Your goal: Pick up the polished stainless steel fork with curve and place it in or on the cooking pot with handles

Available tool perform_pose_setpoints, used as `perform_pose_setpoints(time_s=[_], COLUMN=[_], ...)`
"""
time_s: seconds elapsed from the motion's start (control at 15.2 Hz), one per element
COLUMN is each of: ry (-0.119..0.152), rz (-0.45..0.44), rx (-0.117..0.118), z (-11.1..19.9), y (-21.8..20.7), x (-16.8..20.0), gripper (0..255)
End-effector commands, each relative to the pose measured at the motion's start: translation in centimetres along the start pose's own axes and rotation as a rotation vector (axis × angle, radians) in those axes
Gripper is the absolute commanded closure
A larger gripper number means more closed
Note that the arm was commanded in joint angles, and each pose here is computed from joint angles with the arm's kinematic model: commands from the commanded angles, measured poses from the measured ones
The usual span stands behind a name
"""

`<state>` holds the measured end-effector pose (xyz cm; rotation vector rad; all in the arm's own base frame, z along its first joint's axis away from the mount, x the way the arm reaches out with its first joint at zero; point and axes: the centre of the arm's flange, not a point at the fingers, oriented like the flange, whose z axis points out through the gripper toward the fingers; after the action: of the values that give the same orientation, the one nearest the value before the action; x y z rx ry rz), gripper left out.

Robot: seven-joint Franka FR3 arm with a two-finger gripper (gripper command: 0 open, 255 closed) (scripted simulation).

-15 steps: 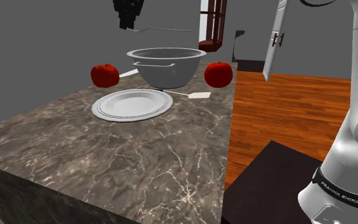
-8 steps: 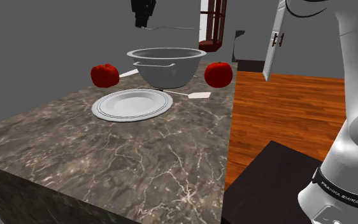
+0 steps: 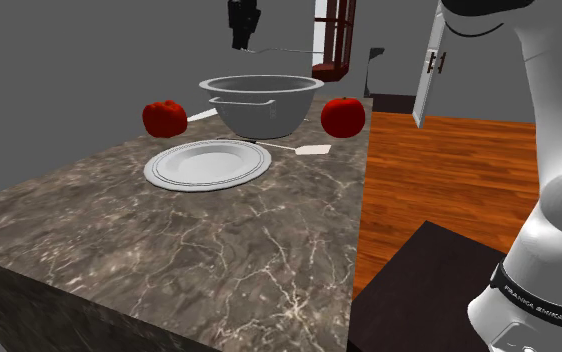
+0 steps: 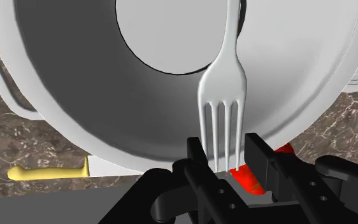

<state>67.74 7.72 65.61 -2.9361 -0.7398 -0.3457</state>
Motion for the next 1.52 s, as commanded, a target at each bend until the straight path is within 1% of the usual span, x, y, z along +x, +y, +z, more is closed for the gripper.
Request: perform_pose_setpoints(time_s=[0.0,0.73,1.25,1.32,1.45], ry=[0.001,0.001,0.001,0.001,0.001], rz=[0.0,0.0,0.0,0.0,0.0], rx=[0.0,0.0,0.0,0.0,0.0], z=[0.9,6.5,6.8,6.8,6.8], y=[0.2,0.4,0.4,0.4,0.4], x=[-0.3,-1.7,-1.7,-1.7,-1.7], gripper=[255,255,255,0,0])
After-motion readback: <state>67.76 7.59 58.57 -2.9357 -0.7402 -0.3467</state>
